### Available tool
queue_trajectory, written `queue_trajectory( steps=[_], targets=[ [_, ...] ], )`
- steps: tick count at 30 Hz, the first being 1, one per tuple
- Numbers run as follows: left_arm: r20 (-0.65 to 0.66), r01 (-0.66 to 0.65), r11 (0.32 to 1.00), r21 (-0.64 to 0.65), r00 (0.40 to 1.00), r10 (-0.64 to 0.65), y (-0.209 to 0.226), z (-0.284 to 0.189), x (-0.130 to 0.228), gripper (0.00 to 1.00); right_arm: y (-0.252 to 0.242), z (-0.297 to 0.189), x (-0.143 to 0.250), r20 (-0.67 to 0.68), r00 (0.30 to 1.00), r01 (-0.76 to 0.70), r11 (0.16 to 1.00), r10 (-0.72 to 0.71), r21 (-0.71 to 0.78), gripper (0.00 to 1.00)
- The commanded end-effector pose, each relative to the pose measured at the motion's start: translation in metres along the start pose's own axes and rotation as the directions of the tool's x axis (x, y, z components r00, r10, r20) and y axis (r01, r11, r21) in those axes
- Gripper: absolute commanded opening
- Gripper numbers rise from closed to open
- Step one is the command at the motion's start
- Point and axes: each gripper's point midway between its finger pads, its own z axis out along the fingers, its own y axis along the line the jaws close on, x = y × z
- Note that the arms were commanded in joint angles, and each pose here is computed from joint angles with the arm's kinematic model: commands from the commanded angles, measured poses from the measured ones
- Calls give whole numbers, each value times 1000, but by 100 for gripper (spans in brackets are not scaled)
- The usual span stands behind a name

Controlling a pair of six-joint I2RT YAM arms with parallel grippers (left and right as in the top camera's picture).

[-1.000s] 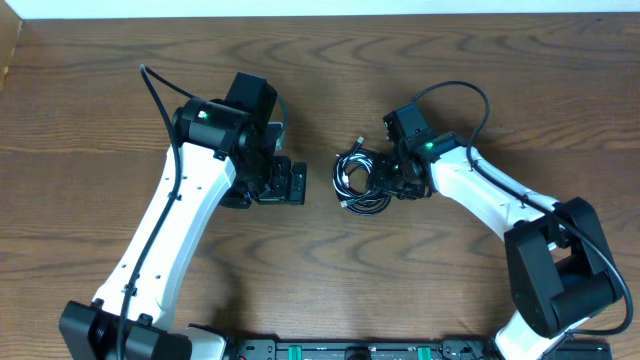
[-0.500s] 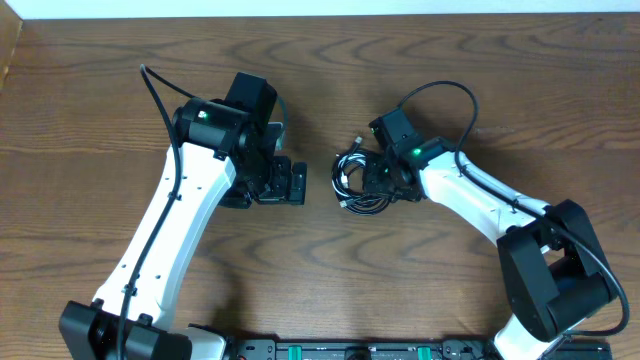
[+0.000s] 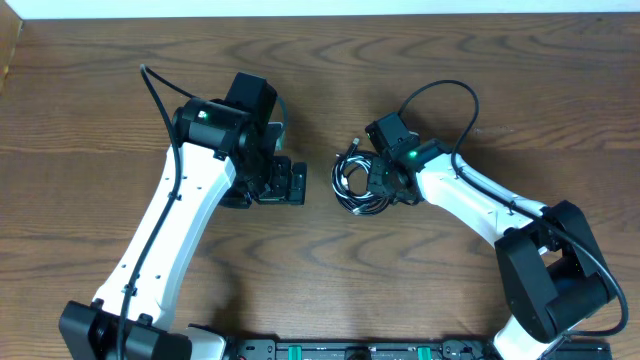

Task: Untangle cables
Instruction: 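Close the right gripper on a black cable strand in the bundle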

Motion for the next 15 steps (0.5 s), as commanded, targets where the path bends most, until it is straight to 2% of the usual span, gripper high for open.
queue_trajectory(
  steps=[1,2,6,9,15],
  targets=[
    [8,5,1000,-11,1000,-5,1,-2,-1,98,-2,3,3,-4,1000,-4,1000,4,12,20],
    [7,5,1000,-12,1000,-5,1,-2,-1,98,-1,3,4,-10,1000,-4,1000,4,6,27],
    [7,5,1000,-12,1000,-5,1,-2,-1,98,1,3,4,-11,1000,-5,1000,5,0,37],
    [8,5,1000,-11,1000,-5,1,-2,-1,98,1,4,4,-8,1000,-6,1000,6,-4,40],
    [7,5,1000,-12,1000,-5,1,-2,-1,98,13,4,7,1,1000,15,999,-15,-35,37]
  ],
)
